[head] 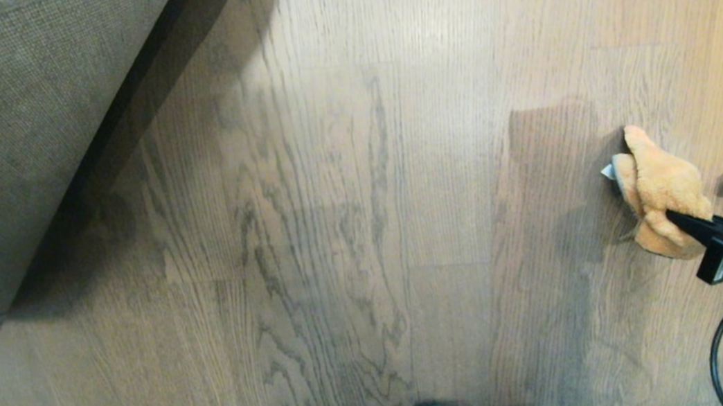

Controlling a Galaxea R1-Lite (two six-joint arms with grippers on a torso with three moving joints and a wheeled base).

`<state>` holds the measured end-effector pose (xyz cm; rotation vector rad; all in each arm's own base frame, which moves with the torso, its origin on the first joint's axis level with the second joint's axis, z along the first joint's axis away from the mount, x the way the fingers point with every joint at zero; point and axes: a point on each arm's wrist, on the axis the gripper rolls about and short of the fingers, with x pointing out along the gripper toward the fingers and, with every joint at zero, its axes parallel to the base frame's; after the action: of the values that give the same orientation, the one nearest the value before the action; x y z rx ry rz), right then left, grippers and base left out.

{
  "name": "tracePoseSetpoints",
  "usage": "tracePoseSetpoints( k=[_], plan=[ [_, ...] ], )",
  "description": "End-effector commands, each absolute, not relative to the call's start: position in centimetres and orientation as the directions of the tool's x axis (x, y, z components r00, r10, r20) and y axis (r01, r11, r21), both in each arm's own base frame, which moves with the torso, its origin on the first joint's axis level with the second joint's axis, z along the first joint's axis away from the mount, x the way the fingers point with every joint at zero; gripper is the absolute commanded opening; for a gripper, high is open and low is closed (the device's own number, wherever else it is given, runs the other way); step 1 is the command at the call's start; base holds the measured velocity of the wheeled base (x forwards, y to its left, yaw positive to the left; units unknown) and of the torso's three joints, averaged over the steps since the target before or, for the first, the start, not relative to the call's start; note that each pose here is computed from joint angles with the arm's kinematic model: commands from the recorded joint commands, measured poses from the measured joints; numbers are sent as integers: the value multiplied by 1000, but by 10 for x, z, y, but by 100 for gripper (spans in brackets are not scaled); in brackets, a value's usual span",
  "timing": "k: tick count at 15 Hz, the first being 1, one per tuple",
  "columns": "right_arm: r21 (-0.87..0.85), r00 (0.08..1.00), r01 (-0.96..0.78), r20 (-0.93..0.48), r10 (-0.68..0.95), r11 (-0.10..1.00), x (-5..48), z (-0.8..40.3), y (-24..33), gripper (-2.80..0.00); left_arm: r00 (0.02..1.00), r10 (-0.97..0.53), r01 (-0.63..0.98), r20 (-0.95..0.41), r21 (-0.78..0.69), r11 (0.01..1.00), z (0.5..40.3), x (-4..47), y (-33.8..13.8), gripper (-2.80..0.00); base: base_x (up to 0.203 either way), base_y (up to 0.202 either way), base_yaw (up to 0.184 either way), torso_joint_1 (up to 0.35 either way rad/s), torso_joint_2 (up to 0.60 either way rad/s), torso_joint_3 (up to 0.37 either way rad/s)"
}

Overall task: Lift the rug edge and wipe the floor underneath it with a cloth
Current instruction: Pick up the rag, then wipe the floor under the carpet with a rag

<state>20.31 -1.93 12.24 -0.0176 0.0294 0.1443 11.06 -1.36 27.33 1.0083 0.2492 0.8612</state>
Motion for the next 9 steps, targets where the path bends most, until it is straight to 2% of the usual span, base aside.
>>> tracePoseSetpoints(
  k=[1, 6, 9],
  plan=[
    [-29, 989, -145, 15, 145, 989, 203, 127, -19, -280, 651, 735, -515, 191, 823, 242, 274, 111, -14, -280, 0, 0, 0, 0, 0, 0],
    [-28, 989, -145, 11, 145, 989, 202, 126, -19, -280, 650, 736, -514, 190, 823, 241, 273, 111, -14, -280, 0, 0, 0, 0, 0, 0],
    [-28, 989, -145, 11, 145, 989, 202, 126, -19, -280, 649, 737, -512, 189, 825, 240, 272, 111, -13, -280, 3, 120, -6, 2, 2, 0]
  ],
)
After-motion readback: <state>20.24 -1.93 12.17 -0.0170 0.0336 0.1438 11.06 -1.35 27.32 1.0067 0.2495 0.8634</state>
